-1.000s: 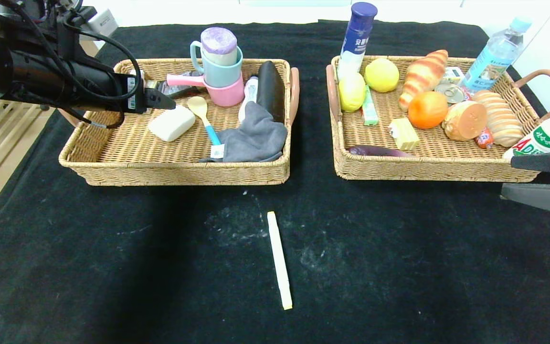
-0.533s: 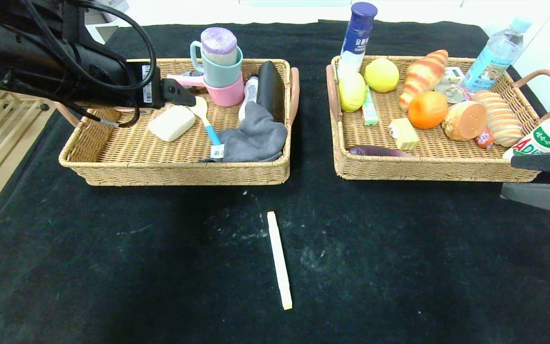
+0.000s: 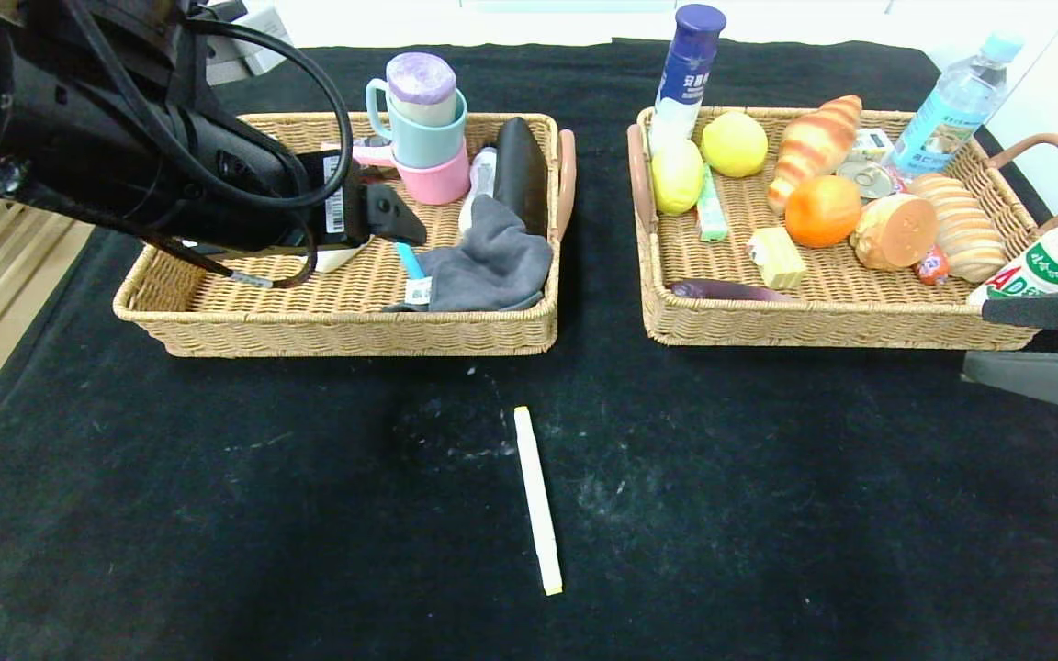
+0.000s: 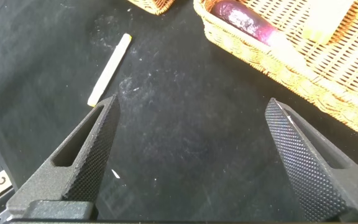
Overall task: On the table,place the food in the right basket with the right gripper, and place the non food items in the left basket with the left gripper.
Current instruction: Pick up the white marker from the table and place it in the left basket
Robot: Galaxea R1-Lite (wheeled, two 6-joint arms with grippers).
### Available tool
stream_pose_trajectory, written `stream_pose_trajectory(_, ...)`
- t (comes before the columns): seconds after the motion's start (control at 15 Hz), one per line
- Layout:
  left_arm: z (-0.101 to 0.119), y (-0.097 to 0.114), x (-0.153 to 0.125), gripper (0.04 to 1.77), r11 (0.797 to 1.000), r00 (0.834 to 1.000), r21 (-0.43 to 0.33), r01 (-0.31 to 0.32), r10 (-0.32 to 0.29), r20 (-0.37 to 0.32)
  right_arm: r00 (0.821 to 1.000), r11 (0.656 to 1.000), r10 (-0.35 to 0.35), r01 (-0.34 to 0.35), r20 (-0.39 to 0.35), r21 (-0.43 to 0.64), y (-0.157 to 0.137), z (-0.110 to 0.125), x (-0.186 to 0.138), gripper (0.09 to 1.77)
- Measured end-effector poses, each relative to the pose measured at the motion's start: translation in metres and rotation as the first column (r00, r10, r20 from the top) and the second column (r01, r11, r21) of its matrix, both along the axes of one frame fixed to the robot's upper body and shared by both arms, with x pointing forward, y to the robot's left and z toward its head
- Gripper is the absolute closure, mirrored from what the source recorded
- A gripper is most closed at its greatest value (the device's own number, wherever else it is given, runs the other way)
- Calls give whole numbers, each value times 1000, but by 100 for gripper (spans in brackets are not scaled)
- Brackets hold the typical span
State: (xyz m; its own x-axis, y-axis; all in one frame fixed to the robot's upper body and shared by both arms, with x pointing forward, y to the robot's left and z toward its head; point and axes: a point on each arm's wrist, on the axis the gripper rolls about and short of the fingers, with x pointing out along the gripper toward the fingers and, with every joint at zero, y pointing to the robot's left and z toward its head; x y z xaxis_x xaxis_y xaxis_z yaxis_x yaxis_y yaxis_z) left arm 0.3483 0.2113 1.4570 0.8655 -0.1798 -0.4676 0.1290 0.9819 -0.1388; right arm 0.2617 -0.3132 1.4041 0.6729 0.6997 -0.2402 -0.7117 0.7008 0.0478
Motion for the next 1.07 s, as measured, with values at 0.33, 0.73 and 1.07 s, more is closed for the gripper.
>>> stream_pose_trajectory(0.33, -15, -19, -13, 9, 1000, 995, -5, 26, -26, -92, 1000, 1000, -1, 1, -4, 0, 0, -1, 1, 15)
stream_pose_trajectory(0.73, -31, -49, -32, 9, 998, 973, -31, 47, -53, -226, 1000, 1000, 0, 0, -5, 0, 0, -1, 1, 15)
stream_pose_trajectory(1.07, -53, -73, -33, 9, 999, 939, -8, 48, -48, -340, 1000, 1000, -2, 2, -2, 0, 0, 0, 1, 15)
